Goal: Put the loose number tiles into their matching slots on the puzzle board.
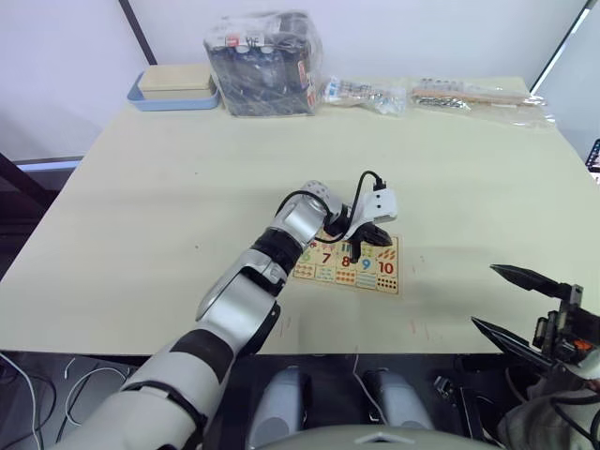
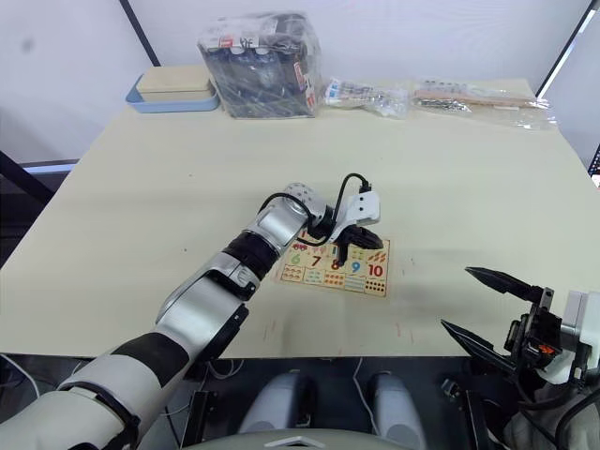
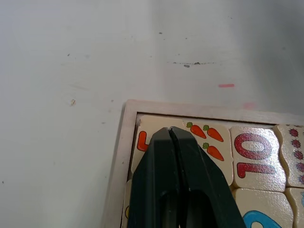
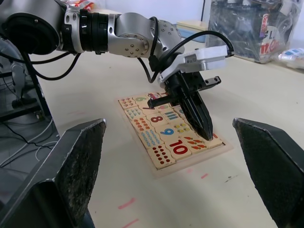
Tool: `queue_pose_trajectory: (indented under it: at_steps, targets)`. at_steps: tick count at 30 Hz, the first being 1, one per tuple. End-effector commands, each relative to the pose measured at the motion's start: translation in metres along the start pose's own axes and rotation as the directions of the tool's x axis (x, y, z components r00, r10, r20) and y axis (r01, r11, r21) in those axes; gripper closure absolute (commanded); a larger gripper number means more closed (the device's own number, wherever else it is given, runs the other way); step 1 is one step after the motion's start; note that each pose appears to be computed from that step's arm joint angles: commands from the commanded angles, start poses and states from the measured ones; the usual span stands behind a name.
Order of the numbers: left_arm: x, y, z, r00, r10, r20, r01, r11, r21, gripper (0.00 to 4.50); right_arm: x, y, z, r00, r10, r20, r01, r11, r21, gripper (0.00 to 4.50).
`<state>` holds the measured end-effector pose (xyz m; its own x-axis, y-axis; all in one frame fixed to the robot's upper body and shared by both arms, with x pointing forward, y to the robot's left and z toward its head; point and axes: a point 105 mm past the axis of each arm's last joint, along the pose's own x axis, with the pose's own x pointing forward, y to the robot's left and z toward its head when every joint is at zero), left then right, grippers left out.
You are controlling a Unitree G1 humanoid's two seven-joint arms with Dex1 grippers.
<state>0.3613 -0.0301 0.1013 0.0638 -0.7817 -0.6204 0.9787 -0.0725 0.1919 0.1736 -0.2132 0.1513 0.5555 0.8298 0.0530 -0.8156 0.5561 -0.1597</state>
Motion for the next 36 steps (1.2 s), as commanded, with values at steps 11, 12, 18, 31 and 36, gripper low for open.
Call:
queue_pose_trajectory:
  at_steps: [11, 12, 18, 31, 36]
  targets:
    - [-0.082, 0.011, 0.047, 0.905, 0.212, 0.37, -0.135, 0.965, -0.224, 4.47, 0.015, -0.011, 0.014, 1.0, -0.006, 0.031, 0.006, 1.0, -0.003, 0.0]
    - [-0.098, 0.012, 0.046, 0.878, 0.274, 0.393, -0.175, 0.947, -0.268, 4.47, 0.02, -0.015, 0.015, 0.999, -0.008, 0.035, 0.008, 1.0, -0.001, 0.0]
    - [-0.155, 0.0, 0.039, 0.717, 0.554, 0.422, -0.374, 0.818, -0.438, 4.47, 0.049, -0.035, 0.022, 1.0, -0.004, 0.018, 0.004, 1.0, -0.014, 0.0]
    - [-0.199, -0.07, -0.026, 0.558, 0.786, 0.267, -0.56, 0.594, -0.578, 4.47, 0.076, -0.055, 0.016, 0.991, 0.134, -0.025, -0.133, 0.99, 0.041, 0.0]
    - [-0.205, -0.099, -0.045, 0.56, 0.791, 0.246, -0.549, 0.577, -0.605, 4.47, 0.063, -0.052, 0.005, 0.985, 0.161, -0.062, -0.156, 0.985, 0.073, 0.0]
